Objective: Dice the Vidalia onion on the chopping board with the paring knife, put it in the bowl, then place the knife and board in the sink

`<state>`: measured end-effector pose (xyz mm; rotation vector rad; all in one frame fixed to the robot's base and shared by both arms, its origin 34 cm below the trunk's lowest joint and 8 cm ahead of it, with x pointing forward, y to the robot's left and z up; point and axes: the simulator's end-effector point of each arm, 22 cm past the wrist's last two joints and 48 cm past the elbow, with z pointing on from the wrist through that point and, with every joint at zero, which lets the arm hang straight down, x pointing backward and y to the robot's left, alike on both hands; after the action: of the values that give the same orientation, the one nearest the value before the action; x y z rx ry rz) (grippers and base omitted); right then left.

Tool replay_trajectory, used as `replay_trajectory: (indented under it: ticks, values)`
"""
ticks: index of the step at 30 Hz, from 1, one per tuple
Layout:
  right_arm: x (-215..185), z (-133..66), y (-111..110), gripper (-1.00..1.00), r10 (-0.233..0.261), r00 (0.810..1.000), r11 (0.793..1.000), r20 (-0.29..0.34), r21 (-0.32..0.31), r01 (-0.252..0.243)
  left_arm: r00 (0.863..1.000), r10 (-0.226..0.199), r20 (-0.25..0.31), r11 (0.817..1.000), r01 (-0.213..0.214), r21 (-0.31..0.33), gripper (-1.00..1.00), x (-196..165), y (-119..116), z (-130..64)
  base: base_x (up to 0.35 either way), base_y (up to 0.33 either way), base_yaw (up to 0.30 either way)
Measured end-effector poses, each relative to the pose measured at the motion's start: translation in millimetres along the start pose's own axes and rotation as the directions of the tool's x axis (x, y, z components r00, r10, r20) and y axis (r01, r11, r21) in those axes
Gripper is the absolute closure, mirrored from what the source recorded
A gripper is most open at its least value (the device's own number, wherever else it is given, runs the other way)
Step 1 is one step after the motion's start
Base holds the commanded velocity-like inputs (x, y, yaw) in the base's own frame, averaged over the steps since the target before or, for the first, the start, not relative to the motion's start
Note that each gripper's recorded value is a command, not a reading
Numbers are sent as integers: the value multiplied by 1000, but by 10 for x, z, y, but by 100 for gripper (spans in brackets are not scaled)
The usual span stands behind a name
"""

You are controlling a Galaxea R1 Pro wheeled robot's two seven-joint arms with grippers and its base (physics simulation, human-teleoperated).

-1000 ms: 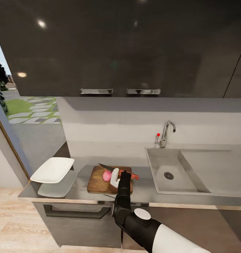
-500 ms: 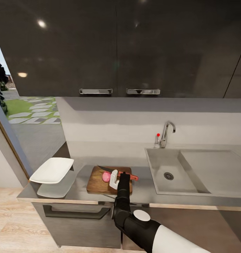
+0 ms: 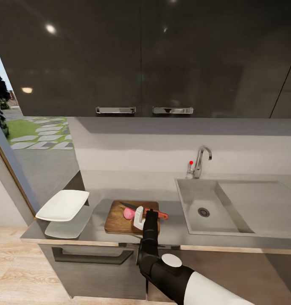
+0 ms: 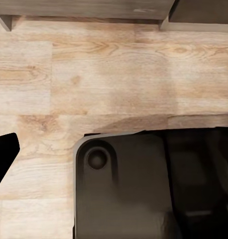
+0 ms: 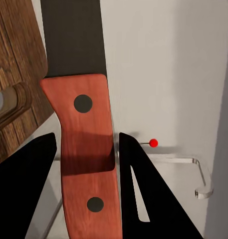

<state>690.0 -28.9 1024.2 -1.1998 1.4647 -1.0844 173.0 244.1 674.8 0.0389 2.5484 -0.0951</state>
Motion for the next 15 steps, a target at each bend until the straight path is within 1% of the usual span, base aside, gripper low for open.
replay_trajectory:
  ticks: [15]
  values:
    - [5,1,0,100,-1,1000,1000,-1,2,1,1000,-1,-2,1000,1,1,-100,7,-2,-2,0,0,0]
